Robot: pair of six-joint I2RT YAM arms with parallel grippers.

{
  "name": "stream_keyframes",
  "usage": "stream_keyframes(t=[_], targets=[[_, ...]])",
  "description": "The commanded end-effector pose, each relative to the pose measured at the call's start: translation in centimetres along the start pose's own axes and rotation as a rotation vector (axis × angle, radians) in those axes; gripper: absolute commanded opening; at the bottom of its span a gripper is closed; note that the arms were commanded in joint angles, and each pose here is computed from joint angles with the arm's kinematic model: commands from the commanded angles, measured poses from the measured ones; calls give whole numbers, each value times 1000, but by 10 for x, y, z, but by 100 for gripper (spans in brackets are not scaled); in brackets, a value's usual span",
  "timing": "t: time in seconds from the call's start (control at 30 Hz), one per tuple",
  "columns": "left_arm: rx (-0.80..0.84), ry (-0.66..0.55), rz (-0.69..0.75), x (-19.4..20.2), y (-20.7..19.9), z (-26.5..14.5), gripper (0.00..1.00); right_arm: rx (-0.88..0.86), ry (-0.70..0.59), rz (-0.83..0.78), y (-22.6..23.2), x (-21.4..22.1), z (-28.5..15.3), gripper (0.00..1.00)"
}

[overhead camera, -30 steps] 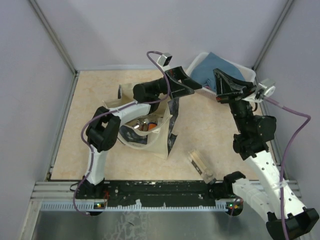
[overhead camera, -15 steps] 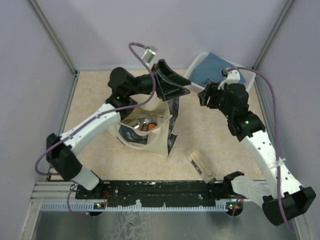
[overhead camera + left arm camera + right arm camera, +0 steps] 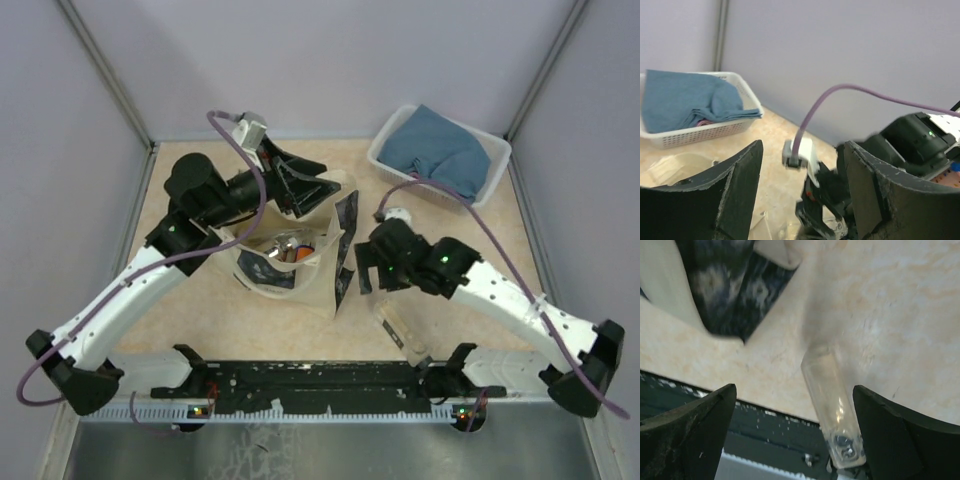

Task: Take the personal care products out of the canvas bag
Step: Take out the care product from the center of the board.

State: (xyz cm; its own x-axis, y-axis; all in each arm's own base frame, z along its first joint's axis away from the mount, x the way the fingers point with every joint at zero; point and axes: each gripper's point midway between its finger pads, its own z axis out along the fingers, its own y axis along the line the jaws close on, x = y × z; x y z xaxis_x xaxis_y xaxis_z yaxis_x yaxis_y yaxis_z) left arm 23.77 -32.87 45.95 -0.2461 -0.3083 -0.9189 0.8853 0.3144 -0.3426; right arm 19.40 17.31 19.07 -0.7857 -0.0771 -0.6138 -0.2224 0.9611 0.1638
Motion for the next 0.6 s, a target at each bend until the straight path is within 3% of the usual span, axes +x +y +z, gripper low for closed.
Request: stream_keyframes(t=[0.0,0.27,0.57], targets=[[-116,-22,68,-11,4,-30,73,177,78,-6,-5,41,-10,99],[-157,-58,107,-22,-6,-64,77,268,238,-4,-40,109,-3,99],[-154,-68,102,-23,-11,-74,78,172,401,-60,-31,161,26,99]])
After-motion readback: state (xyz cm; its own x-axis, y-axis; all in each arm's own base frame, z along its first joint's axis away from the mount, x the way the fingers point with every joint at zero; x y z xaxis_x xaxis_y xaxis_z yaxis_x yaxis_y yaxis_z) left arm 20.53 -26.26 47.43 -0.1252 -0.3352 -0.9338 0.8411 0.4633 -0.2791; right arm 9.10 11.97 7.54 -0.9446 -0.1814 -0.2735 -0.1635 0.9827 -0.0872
